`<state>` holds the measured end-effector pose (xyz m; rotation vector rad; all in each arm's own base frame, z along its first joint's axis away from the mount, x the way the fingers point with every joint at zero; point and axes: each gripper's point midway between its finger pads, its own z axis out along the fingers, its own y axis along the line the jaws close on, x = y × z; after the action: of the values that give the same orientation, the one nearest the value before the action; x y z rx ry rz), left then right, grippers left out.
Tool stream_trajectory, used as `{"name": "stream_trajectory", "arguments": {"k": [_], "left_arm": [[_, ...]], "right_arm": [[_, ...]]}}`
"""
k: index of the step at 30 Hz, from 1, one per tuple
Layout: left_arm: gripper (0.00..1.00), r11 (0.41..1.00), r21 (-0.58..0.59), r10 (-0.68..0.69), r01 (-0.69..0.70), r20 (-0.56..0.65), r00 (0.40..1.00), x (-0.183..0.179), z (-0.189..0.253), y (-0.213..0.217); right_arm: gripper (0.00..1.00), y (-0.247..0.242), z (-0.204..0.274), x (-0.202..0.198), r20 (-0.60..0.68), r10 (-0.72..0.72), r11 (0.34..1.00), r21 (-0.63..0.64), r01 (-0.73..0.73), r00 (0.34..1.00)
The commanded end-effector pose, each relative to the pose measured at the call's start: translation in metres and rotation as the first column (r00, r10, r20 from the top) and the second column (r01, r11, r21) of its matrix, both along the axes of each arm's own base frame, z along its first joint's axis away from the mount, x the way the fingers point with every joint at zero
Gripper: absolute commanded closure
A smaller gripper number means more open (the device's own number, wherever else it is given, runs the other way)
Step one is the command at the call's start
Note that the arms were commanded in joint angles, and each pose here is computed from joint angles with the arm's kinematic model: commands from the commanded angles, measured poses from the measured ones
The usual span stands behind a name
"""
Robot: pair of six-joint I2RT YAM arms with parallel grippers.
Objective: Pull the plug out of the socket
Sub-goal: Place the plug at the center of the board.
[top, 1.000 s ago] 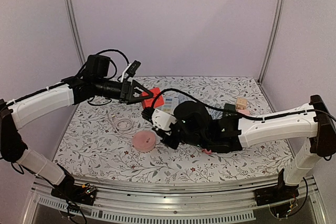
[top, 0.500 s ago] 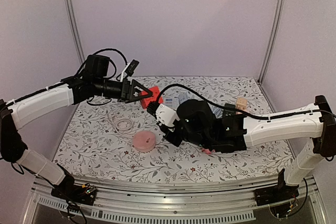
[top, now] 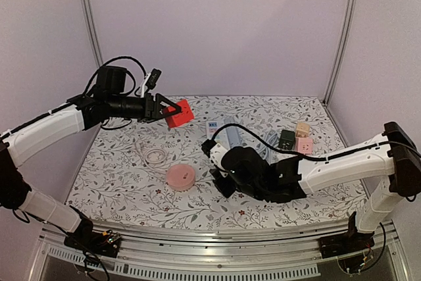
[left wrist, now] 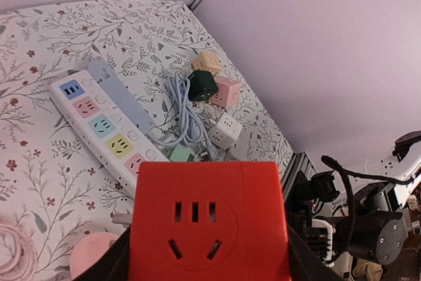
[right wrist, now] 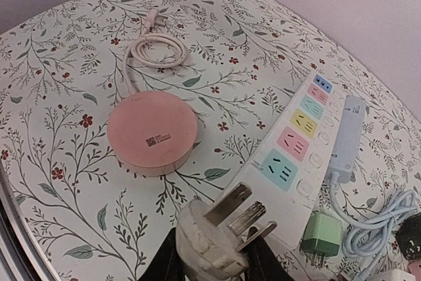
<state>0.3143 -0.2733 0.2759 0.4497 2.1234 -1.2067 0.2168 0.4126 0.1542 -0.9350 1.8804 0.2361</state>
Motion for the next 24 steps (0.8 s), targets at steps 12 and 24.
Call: {"name": "stream_trajectory", "arguments": {"k": [12,24], "left_arm": [[1.00,1.000,-0.004,0.017,-0.017,0.023,1.000,0.004,0.003,0.005],[1.00,0.999,0.019,0.033,-0.033,0.015,0.999,0.009,-0.006,0.006]], "right_arm": [[0.73,-0.002,-0.058,0.004,-0.117,-0.091,0.996,-0.007,0.091,0.989],[0.35,-0.017,-0.041,0.005,-0.090,-0.122,0.992,0.020,0.124,0.988]]}}
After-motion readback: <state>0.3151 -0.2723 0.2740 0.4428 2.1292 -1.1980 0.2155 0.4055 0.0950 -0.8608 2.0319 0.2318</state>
